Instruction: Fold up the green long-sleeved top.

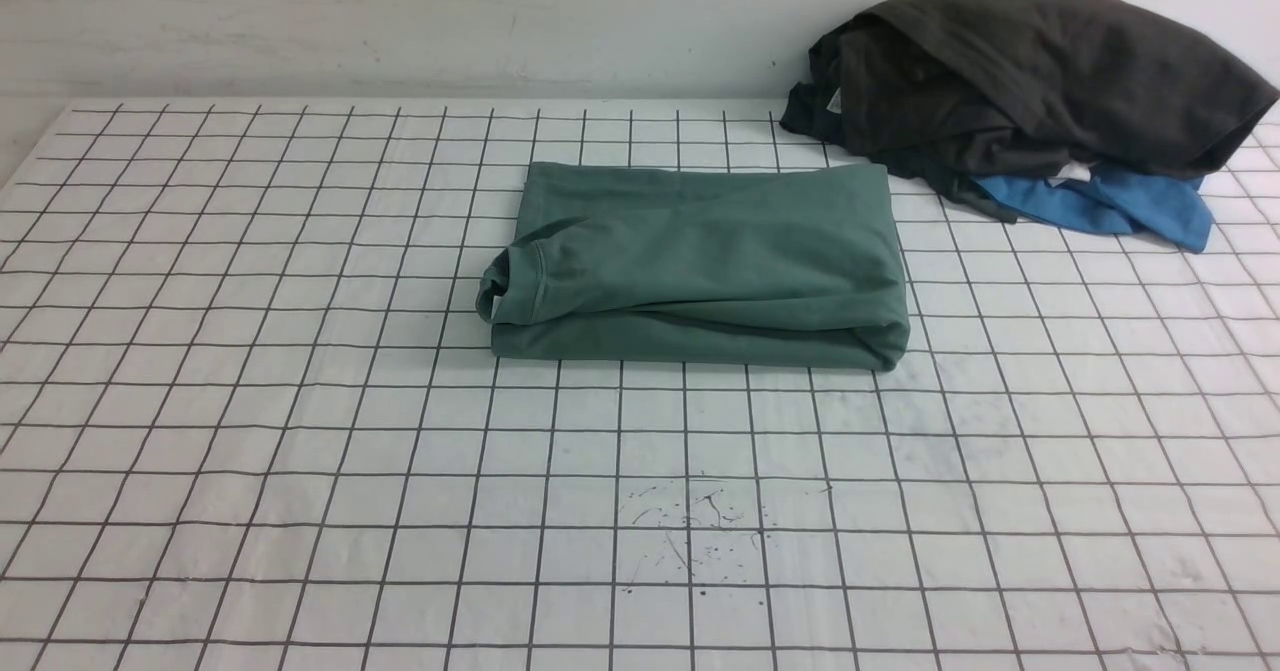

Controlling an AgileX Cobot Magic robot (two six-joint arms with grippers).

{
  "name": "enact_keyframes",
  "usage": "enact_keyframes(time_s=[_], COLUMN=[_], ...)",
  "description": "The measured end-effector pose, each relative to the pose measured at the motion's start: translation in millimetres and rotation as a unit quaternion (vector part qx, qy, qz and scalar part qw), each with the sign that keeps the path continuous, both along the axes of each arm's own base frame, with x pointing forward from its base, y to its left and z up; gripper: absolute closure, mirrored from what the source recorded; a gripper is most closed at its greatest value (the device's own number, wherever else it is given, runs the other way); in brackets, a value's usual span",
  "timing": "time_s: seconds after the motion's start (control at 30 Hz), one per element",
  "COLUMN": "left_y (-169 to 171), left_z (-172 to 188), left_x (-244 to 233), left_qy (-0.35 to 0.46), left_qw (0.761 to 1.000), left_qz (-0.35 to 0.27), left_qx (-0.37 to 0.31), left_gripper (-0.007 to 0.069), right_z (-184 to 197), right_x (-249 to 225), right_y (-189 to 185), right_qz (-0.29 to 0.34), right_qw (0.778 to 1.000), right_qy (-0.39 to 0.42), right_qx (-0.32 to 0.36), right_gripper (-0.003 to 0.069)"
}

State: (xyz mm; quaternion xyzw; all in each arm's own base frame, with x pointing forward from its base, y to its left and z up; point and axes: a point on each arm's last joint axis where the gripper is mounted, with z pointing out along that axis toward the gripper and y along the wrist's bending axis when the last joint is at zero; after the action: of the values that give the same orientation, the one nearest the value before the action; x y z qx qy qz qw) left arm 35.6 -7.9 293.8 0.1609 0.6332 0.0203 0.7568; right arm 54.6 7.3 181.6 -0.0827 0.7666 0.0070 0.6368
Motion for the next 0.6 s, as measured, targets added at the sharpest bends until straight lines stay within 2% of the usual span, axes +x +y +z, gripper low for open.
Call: enact_keyframes(time_s=[0.13,0.23,0.5,0.6], left_y=[0.0,0.0,0.0,0.0], left_z=[0.0,0.0,0.0,0.0], left_x=[0.0,0.0,0.0,0.0], left_qy=[0.0,0.0,0.0,0.0], left_qw=[1.0,1.0,1.0,1.0], left_qz=[0.0,0.0,0.0,0.0], left_qx=[0.0,0.0,0.0,0.0], left_gripper=[0.0632,0.0632,0.0632,0.0632], right_z=[-0.3,-0.3,-0.4,-0.5], right_x=[0.0,0.2,0.2,0.3], right_y=[-1.3,-3.1,-3.8,-5.3], right_qz=[-0.022,-0.041,-0.046,-0.048], right_qw=[0.998,0.997,0.997,0.998], right_qy=[0.009,0.009,0.009,0.007], right_qx=[0.054,0.067,0.062,0.033], right_gripper=[0.0673,0.0673,0.0673,0.0673])
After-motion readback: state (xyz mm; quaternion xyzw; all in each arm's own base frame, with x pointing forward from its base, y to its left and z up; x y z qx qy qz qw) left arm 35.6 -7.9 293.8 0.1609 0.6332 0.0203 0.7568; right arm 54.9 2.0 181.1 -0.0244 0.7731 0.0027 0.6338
